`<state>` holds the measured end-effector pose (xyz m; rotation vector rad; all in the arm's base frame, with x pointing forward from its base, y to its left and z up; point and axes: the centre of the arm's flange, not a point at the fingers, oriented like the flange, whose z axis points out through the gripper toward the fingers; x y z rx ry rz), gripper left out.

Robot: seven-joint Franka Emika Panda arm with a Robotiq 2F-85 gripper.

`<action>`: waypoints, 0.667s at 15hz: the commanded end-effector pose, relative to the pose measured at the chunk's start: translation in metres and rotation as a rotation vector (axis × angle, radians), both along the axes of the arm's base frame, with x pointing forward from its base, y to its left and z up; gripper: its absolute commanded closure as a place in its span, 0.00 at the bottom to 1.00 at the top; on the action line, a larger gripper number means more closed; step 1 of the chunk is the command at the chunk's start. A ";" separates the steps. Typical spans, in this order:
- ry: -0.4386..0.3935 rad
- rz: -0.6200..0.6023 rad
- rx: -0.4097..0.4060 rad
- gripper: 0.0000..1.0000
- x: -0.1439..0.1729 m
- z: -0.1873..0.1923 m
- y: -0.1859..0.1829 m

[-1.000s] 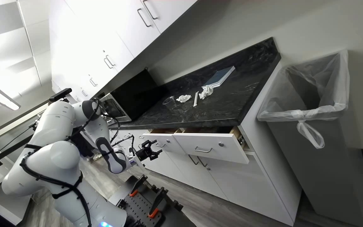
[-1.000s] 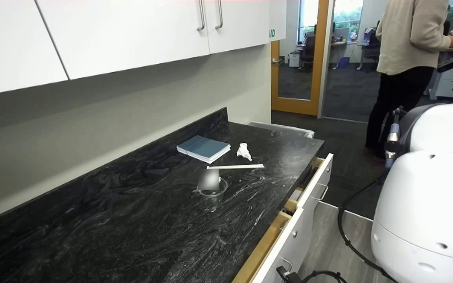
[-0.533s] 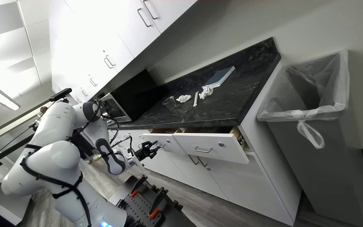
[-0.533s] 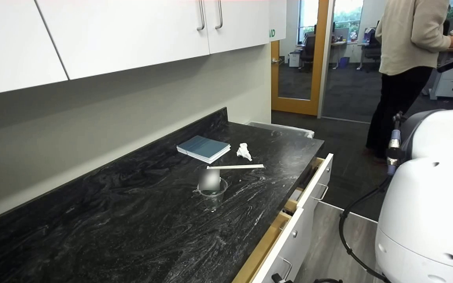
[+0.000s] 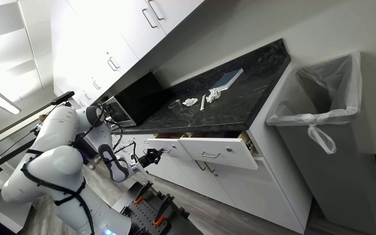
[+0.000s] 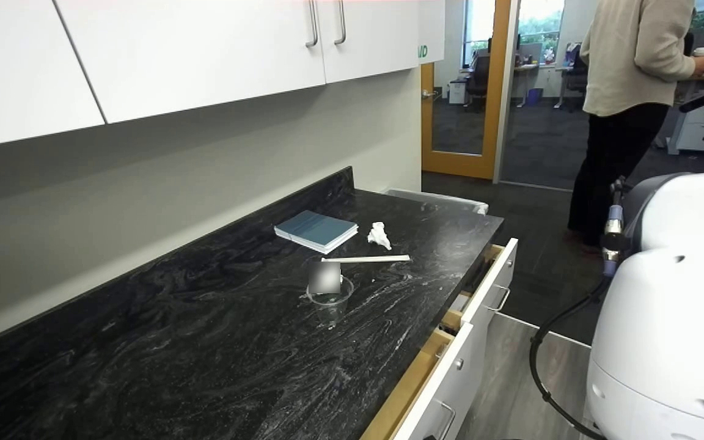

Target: Open the second drawer from the right, pick up the clear lid from the counter and place it in the open drawer

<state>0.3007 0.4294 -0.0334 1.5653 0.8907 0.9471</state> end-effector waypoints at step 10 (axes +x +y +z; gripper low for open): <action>0.163 -0.004 0.074 0.97 -0.157 0.028 0.008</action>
